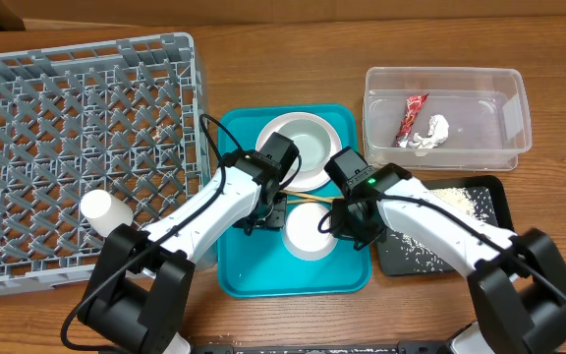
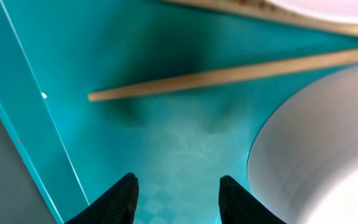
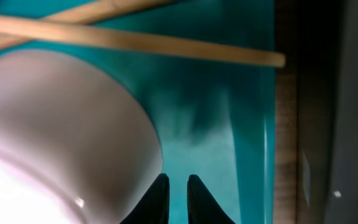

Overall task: Sort waste into correct bins and load items into the dishwasher
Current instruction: 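Grip the white bowl rim with both grippers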

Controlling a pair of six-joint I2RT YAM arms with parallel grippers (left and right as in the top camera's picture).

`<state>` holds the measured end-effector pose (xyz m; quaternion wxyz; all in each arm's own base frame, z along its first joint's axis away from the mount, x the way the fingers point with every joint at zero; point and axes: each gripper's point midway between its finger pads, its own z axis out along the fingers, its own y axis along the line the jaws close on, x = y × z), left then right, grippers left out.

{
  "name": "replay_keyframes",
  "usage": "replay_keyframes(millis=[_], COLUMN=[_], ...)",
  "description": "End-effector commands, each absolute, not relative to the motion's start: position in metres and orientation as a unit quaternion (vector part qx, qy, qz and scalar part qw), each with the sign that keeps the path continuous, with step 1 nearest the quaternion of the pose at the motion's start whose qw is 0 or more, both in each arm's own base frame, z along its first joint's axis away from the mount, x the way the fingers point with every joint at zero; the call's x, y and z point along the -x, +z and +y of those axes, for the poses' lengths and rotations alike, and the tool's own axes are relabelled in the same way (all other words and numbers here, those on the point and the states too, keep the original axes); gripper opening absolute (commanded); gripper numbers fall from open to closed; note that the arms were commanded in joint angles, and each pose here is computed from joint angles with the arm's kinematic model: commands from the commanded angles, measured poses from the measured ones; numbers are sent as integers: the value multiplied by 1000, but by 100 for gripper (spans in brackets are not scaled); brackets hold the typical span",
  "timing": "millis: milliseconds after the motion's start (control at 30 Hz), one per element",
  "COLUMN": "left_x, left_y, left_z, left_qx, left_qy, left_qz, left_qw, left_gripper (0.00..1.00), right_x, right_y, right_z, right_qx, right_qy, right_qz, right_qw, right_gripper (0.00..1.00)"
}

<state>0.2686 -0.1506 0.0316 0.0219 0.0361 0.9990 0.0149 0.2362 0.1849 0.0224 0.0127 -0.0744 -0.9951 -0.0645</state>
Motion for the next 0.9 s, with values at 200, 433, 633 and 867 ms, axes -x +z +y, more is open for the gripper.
replay_keyframes(millis=[200,433,633,867], left_x=[-275,-271,-267,-267], left_y=[30,18,10,10], left_z=[-149,-148,-150,-167], left_qx=[-23,-24,-25,-53], left_qy=[27,35,32,-14], left_qz=[999,999,999,999], left_qw=[36,17,2,-4], left_gripper=[45,45,45,42], right_x=[-244,-245,-238,-237], right_y=[27,19,9,16], right_z=[207,198,204,229], right_qx=[39,72,66,20], right_qy=[-112,-85,-98,-165], right_qz=[-993,-994,-992,-985], right_qw=[8,7,32,43], right_gripper=[13,13,13,13])
